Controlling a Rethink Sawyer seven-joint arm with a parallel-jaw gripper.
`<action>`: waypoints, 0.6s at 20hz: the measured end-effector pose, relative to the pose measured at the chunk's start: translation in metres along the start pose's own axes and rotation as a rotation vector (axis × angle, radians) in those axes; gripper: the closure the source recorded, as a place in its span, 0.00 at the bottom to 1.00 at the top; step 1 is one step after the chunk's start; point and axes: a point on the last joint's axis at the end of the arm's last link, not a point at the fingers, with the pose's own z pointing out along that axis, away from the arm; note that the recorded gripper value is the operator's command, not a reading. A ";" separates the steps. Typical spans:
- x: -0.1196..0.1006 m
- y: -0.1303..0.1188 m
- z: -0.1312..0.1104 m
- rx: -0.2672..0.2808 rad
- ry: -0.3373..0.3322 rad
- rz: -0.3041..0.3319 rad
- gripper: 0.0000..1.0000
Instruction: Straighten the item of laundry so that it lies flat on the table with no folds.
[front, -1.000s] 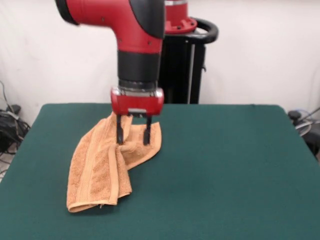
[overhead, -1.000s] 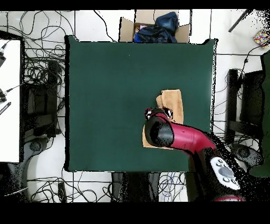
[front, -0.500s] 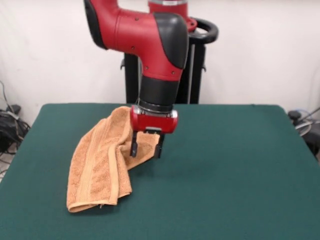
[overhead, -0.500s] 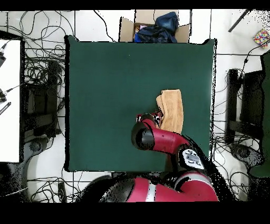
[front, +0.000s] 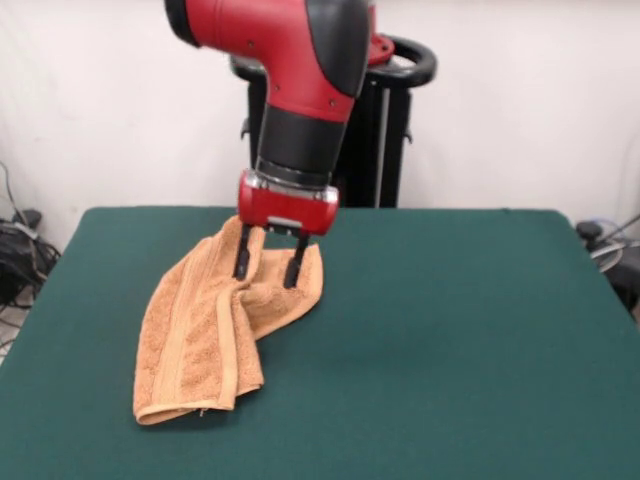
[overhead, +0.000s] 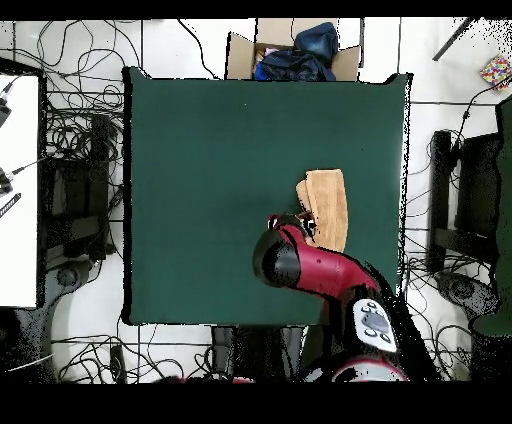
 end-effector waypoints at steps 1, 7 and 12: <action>-0.001 -0.002 -0.001 0.002 -0.002 0.003 0.00; 0.006 -0.034 0.008 0.020 0.003 0.064 0.00; 0.034 -0.047 0.042 0.020 0.034 0.102 0.00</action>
